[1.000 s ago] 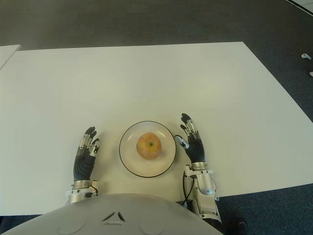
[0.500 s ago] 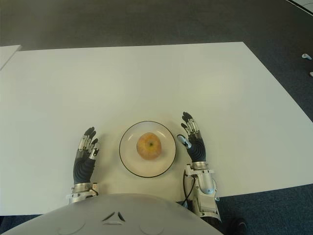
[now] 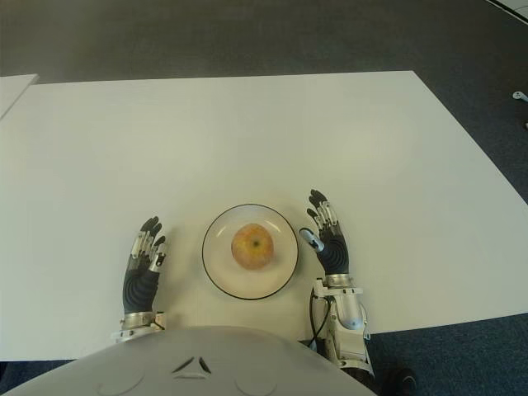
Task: Put the apples into the plate.
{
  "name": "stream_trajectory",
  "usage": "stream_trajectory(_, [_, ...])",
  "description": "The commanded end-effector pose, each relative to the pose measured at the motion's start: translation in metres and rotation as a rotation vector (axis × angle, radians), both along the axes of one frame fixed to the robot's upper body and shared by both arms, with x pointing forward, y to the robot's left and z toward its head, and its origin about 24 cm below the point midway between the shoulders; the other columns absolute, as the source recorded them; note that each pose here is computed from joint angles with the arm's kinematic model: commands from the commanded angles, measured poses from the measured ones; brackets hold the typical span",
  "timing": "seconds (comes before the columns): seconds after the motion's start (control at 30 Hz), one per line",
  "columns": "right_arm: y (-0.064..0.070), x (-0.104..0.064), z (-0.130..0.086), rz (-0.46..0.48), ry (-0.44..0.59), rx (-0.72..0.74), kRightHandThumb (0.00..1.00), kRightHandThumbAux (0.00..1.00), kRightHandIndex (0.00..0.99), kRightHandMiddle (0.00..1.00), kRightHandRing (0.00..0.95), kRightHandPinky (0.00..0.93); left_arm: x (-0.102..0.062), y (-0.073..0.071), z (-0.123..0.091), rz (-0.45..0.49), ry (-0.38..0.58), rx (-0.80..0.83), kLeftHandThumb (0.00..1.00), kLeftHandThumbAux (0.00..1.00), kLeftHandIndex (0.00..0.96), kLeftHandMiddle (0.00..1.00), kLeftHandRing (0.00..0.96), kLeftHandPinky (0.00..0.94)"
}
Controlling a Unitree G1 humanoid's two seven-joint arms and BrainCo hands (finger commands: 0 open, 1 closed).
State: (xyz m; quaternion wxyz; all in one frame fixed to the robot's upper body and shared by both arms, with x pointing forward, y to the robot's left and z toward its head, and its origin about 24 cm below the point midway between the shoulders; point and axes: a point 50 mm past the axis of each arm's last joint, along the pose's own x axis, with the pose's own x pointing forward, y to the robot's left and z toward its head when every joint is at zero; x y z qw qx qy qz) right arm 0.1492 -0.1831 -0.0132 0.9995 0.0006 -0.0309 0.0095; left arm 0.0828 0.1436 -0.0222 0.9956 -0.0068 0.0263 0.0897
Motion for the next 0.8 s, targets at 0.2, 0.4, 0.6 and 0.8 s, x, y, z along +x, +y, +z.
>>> stream_trajectory(0.2, [0.001,-0.024,-0.014,-0.031,0.165,0.037,0.071,0.479,0.010,0.000,0.000,0.000,-0.011,-0.005,-0.009,-0.011,0.095,-0.039,0.068,0.515,0.040,0.015,0.000,0.000])
stream_trajectory(0.4, [0.001,-0.026,-0.009,-0.026,0.177,0.025,0.067,0.478,0.001,0.000,0.000,0.000,-0.012,-0.007,-0.008,-0.015,0.098,-0.054,0.075,0.506,0.047,0.014,0.000,0.000])
stream_trajectory(0.6, [0.000,-0.030,-0.001,-0.013,0.194,-0.021,0.061,0.483,0.000,0.000,0.000,0.000,-0.012,-0.010,-0.004,-0.025,0.100,-0.054,0.088,0.489,0.054,0.012,0.000,0.000])
stream_trajectory(0.8, [-0.001,-0.029,0.003,0.001,0.194,-0.035,0.048,0.489,0.000,0.000,0.000,0.000,-0.012,-0.013,0.004,-0.038,0.092,-0.030,0.085,0.492,0.051,0.012,0.000,0.000])
